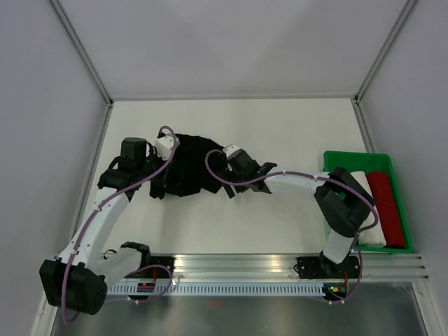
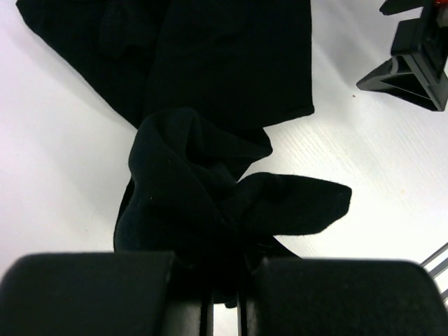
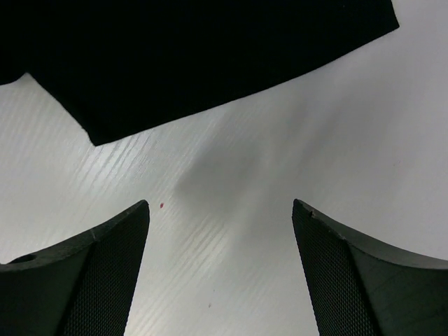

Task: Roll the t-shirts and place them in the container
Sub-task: Move the tshirt to the center of the board

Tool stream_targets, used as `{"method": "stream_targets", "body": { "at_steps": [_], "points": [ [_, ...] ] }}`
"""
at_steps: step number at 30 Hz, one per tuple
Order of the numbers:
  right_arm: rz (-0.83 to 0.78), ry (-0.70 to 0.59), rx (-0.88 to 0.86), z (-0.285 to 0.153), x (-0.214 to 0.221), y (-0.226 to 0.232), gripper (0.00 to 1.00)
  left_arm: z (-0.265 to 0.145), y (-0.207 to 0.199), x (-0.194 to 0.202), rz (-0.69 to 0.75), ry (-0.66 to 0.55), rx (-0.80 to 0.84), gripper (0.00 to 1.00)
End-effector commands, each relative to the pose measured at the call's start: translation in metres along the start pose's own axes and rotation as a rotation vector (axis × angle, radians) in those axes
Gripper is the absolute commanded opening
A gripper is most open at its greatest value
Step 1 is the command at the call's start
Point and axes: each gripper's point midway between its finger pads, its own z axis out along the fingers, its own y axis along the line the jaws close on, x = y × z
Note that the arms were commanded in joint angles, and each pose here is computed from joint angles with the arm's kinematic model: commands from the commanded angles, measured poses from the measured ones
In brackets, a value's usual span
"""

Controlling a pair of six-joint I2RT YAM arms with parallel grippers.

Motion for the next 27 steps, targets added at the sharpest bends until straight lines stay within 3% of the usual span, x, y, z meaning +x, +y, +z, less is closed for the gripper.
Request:
{"method": "stream_targets", "body": {
  "at_steps": [1, 6, 14, 15, 16, 21, 22, 27],
  "points": [
    [0.066, -0.098, 0.037, 0.013, -0.044, -0.014, 0.89, -0.009, 0.010, -0.003, 0.048, -0.029, -0.065, 0.02],
    [0.167, -0.082, 0.077, 0.045, -0.064, -0.050, 0.88, -0.016, 0.012, -0.005, 0.049, -0.036, -0.088, 0.02],
    [0.113, 0.041, 0.111, 0.098, -0.055, -0.064, 0.85, -0.020, 0.015, -0.002, 0.052, -0.026, -0.115, 0.02],
    [0.115, 0.047, 0.098, 0.100, -0.053, -0.063, 0.81, -0.020, 0.015, -0.002, 0.053, -0.025, -0.115, 0.02],
    [0.119, 0.068, 0.078, 0.103, -0.048, -0.059, 0.69, -0.021, 0.015, -0.003, 0.048, -0.025, -0.117, 0.02],
    [0.149, 0.069, -0.006, 0.095, -0.043, -0.043, 0.24, -0.028, 0.015, -0.009, 0.041, -0.032, -0.122, 0.02],
    [0.157, 0.061, -0.014, 0.088, -0.045, -0.041, 0.03, -0.030, 0.016, -0.011, 0.041, -0.033, -0.128, 0.02],
    [0.166, -0.015, -0.024, 0.048, -0.066, -0.042, 0.00, -0.034, 0.025, -0.015, 0.041, -0.029, -0.182, 0.02]
  ]
}}
